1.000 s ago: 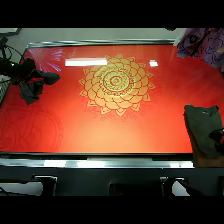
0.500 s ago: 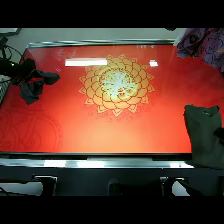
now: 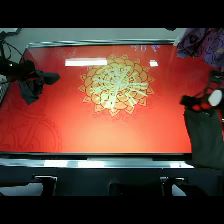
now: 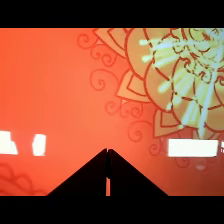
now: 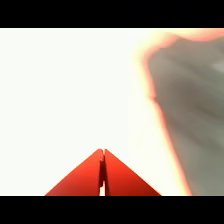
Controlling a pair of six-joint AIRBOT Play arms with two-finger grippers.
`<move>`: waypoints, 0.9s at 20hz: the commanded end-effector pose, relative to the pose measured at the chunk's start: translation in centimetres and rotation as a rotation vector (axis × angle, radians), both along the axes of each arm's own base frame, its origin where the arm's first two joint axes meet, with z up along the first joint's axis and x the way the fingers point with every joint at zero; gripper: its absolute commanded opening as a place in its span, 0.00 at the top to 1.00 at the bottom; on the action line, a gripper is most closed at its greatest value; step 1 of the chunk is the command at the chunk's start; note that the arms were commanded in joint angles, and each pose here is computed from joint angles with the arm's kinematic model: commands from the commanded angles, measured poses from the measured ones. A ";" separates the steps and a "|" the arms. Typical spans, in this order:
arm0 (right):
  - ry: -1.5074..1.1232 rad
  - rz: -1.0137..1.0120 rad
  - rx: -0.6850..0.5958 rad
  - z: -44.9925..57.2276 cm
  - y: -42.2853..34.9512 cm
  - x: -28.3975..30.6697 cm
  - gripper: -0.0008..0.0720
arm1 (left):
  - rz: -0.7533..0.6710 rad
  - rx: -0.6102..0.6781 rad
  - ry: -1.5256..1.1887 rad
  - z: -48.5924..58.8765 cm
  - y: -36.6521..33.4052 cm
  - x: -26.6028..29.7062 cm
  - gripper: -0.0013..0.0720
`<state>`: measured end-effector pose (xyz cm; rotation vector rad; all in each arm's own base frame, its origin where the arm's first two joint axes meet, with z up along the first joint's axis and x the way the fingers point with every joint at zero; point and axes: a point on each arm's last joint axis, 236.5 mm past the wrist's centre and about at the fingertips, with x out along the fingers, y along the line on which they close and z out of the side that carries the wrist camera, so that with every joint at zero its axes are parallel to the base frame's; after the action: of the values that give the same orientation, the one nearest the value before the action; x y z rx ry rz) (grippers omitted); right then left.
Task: Fold the clothes and pants, and hang the long-sleeved shirts on hangers.
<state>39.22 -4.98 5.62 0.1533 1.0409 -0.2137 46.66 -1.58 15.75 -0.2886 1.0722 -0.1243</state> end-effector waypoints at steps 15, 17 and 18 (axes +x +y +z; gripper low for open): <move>-0.148 0.528 0.033 2.4 19.2 0.8 0.95 | -0.036 0.213 -0.131 0.1 1.1 -3.9 0.96; -0.147 0.528 0.032 2.4 19.2 0.8 0.95 | -0.036 0.213 -0.131 0.1 1.1 -3.9 0.96; -0.148 0.528 0.033 2.4 19.2 0.8 0.95 | -0.036 0.213 -0.131 0.1 1.1 -3.9 0.96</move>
<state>40.02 14.10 7.96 -0.0795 0.9065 0.2869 42.80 -0.49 15.81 -0.0689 0.9522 -0.0589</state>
